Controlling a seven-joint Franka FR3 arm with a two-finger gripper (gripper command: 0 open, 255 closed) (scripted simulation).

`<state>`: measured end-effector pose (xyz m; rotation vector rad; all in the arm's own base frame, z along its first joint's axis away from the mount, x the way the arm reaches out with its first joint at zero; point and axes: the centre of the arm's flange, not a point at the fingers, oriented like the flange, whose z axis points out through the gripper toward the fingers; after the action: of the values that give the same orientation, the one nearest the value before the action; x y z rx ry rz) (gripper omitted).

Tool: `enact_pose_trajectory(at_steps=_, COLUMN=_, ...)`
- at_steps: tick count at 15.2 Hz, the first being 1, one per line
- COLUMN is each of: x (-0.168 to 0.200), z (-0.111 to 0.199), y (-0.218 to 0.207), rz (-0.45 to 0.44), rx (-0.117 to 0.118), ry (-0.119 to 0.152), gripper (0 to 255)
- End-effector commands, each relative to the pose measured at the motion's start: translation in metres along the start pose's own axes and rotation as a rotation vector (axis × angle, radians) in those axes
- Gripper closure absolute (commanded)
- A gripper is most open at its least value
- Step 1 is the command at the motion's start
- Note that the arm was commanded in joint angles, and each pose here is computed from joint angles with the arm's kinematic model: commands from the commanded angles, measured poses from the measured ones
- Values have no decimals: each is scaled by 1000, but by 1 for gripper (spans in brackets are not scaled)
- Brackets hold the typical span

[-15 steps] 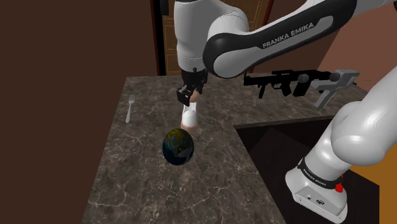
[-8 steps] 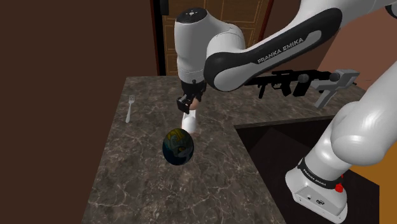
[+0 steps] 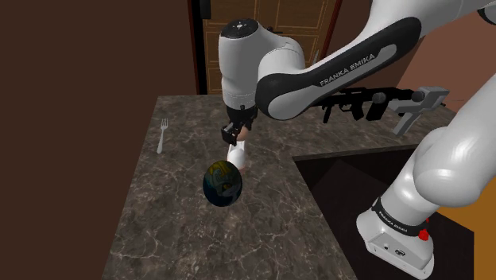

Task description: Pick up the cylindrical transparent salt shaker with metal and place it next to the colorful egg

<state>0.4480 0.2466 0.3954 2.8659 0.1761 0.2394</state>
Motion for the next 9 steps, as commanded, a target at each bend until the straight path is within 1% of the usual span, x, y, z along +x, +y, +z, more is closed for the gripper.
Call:
enact_pose_trajectory(at_steps=1, x=0, z=0, y=0, rz=0, rx=0, ry=0, gripper=255)
enact_pose_trajectory(at_steps=2, x=0, z=0, y=0, rz=0, rx=0, ry=0, gripper=255)
enact_pose_trajectory(at_steps=3, x=0, z=0, y=0, rz=0, rx=0, ry=0, gripper=0)
enact_pose_trajectory(at_steps=8, x=0, z=0, y=0, rz=0, rx=0, ry=0, gripper=0)
enact_pose_trajectory(at_steps=9, x=0, z=-13, y=0, rz=0, rx=0, ry=0, gripper=0)
